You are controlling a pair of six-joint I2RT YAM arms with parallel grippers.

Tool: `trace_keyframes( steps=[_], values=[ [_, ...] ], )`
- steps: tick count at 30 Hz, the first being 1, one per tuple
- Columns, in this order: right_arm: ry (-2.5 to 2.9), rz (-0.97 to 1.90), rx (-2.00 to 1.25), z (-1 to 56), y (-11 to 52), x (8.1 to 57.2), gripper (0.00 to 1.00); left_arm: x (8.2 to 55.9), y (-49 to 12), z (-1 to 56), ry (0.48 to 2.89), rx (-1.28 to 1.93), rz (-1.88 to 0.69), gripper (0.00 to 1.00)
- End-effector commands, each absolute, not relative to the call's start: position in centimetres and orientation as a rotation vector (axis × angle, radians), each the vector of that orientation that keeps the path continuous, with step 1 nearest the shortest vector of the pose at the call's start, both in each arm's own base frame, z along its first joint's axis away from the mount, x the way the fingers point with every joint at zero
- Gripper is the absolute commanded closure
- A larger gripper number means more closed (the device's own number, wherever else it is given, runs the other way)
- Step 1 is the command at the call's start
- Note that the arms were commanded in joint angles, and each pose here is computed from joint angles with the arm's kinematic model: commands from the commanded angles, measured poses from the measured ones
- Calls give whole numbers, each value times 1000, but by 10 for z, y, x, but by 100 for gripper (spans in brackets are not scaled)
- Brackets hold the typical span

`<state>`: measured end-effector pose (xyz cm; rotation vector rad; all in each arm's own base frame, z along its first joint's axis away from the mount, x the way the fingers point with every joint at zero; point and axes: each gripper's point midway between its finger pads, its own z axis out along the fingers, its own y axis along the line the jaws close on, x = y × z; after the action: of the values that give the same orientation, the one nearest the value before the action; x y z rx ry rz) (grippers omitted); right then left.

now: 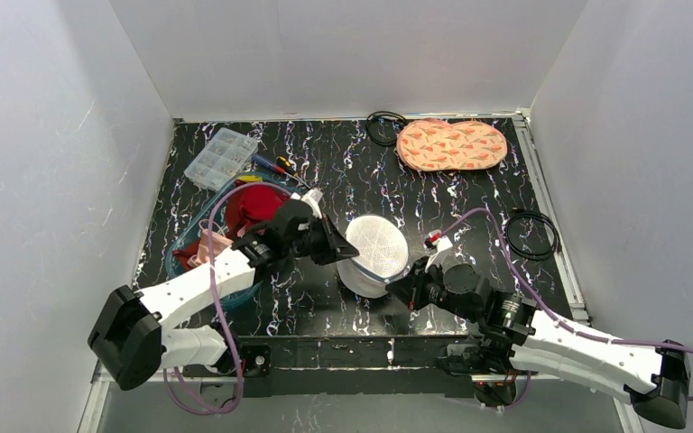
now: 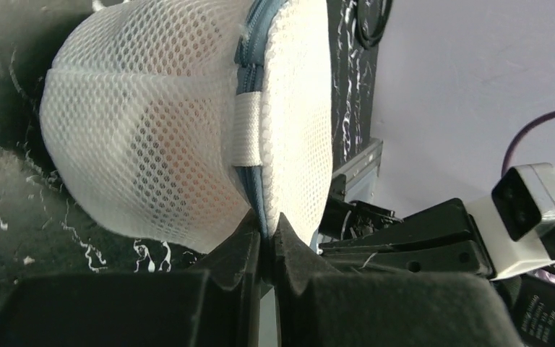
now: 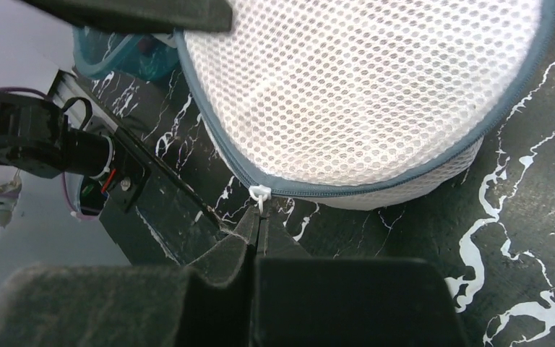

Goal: Unzip the laundry bag and remove the bra
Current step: Unzip the laundry bag at the center of the board.

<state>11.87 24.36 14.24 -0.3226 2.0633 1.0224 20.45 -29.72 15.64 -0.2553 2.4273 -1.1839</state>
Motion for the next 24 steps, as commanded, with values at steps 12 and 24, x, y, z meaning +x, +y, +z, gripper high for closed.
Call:
trace_keyframes(
  steps=[12,24],
  values=[
    [2015,1137,-421,152,269,110,99,214,-301,159,2486,-24,-1382,38],
    [1990,1218,-378,156,301,118,99,157,-252,165,2388,-353,-1267,22]
  ],
)
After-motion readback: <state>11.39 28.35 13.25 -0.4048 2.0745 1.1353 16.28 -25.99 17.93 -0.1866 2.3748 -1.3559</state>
